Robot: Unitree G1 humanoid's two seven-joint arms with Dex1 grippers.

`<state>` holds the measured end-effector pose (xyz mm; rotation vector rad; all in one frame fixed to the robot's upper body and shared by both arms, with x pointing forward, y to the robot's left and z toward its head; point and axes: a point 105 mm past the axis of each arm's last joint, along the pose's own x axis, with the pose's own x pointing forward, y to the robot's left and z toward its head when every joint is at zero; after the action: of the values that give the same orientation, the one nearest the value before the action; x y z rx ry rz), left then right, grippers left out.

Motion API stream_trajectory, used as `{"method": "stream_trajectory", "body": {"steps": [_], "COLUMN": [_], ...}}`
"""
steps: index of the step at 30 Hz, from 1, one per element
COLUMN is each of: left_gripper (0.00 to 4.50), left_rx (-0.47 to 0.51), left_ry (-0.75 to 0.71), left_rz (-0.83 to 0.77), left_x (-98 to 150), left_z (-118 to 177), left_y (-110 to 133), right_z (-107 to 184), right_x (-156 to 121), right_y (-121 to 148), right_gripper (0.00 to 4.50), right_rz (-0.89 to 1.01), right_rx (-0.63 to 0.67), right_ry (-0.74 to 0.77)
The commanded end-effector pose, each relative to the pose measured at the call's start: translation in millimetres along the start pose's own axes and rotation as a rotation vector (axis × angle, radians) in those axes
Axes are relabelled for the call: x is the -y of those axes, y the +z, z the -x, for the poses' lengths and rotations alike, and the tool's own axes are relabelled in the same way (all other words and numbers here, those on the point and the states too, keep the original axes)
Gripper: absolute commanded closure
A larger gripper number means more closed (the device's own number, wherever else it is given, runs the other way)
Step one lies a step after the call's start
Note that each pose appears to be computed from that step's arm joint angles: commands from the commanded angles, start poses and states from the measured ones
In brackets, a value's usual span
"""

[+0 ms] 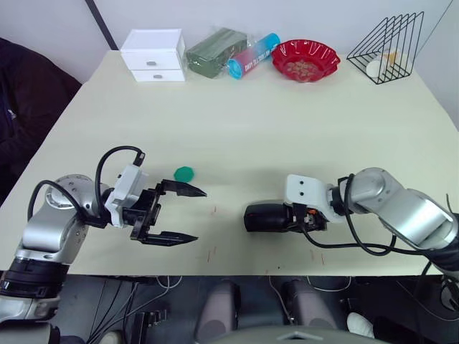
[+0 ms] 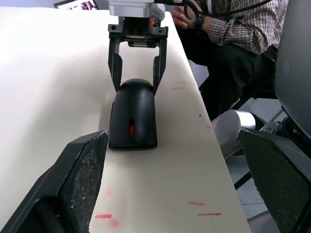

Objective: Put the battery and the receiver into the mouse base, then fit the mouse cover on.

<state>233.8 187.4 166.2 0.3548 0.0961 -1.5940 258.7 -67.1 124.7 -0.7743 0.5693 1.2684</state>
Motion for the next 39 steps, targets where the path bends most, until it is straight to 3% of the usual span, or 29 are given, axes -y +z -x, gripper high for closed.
{"method": "stream_trajectory", "body": {"steps": [1,29,30,32,33,39], "left_gripper": [0.00,0.00,0.00,0.00,0.00,0.00], "left_rx": [-0.004,-0.013,-0.013,-0.014,-0.014,-0.018], "left_ry": [-0.051,-0.052,-0.053,-0.053,-0.053,-0.053], "left_rz": [-0.042,-0.050,-0.051,-0.053,-0.053,-0.056], "left_x": [5.6,1.1,1.0,0.6,0.5,0.1], "left_z": [1.1,2.4,2.4,2.5,2.6,3.8], "left_y": [8.2,5.1,5.1,5.0,5.0,4.8], "right_z": [2.4,0.8,0.7,0.3,0.2,-0.1], "right_x": [-1.3,-8.0,-7.9,-7.7,-7.6,-7.8], "right_y": [9.5,0.4,0.4,0.4,0.4,1.4], "right_gripper": [2.24,2.24,1.23,0.95,0.45,0.29], "right_rz": [0.041,-0.021,-0.021,-0.023,-0.024,-0.018], "right_rx": [0.000,-0.013,-0.012,-0.010,-0.009,-0.002], "right_ry": [-0.015,-0.033,-0.034,-0.036,-0.038,-0.041]}}
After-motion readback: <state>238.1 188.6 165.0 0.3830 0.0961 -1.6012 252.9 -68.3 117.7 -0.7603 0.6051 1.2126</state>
